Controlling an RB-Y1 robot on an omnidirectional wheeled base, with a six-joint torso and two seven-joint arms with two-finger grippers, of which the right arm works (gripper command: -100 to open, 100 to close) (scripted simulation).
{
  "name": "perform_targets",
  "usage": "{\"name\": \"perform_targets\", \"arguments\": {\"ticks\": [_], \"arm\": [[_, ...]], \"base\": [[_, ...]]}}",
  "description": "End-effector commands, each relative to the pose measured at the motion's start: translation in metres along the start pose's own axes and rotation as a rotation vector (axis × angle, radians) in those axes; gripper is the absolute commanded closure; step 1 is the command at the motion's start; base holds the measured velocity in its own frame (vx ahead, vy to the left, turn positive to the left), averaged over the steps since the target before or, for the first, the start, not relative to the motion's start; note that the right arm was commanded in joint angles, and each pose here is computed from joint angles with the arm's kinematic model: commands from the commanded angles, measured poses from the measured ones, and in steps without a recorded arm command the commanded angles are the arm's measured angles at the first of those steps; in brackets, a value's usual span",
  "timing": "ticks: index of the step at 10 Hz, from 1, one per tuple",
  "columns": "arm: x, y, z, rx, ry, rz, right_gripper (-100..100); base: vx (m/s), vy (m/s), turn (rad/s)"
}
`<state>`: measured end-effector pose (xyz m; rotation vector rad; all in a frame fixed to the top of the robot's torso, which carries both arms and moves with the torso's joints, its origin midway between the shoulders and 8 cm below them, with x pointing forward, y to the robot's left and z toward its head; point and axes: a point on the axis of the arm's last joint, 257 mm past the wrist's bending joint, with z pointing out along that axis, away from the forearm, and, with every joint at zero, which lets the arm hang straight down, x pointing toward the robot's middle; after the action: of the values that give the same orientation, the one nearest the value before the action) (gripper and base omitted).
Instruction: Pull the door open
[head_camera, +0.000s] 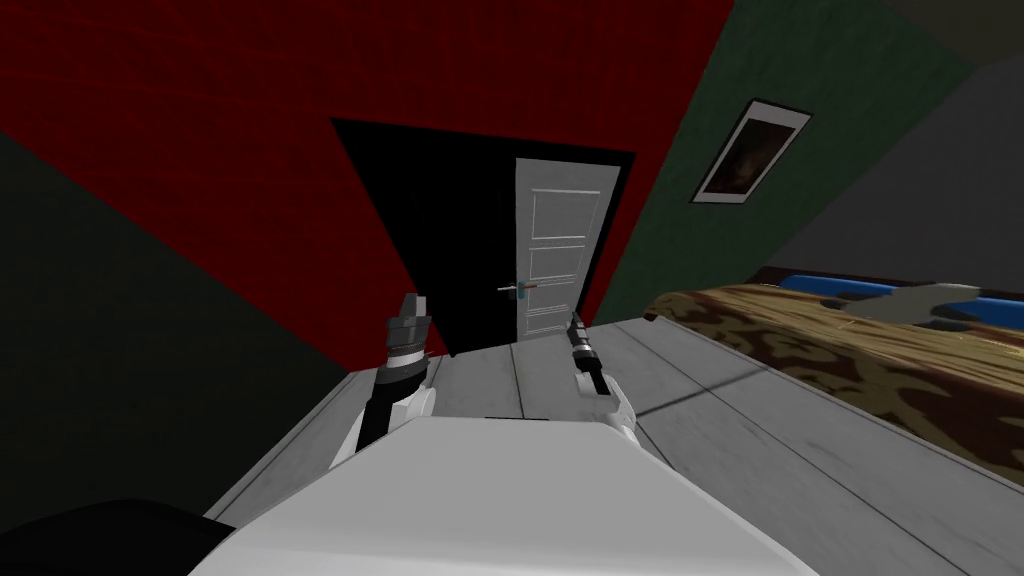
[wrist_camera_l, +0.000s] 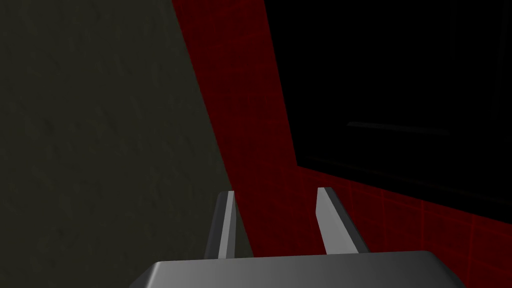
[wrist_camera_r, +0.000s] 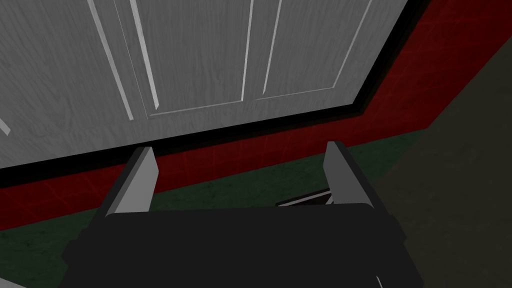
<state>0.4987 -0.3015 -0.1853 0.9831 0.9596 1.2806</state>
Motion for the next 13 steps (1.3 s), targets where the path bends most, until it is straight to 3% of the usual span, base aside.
{"name": "perform_targets", "arguments": {"ticks": [1,9,13], "arm": [[-0.001,-0.011,0.0057,0.022,0.003,-0.003,-100],[-0.002,-0.06,0.0318,0.118,0.018,-0.008,-100],[-0.001,-0.076,0.0401,0.153,0.022,-0.006,-100]], "base": [[0.102,-0.004,0.085],[0.104,-0.008,0.088],[0.07,0.002,0.06]]}}
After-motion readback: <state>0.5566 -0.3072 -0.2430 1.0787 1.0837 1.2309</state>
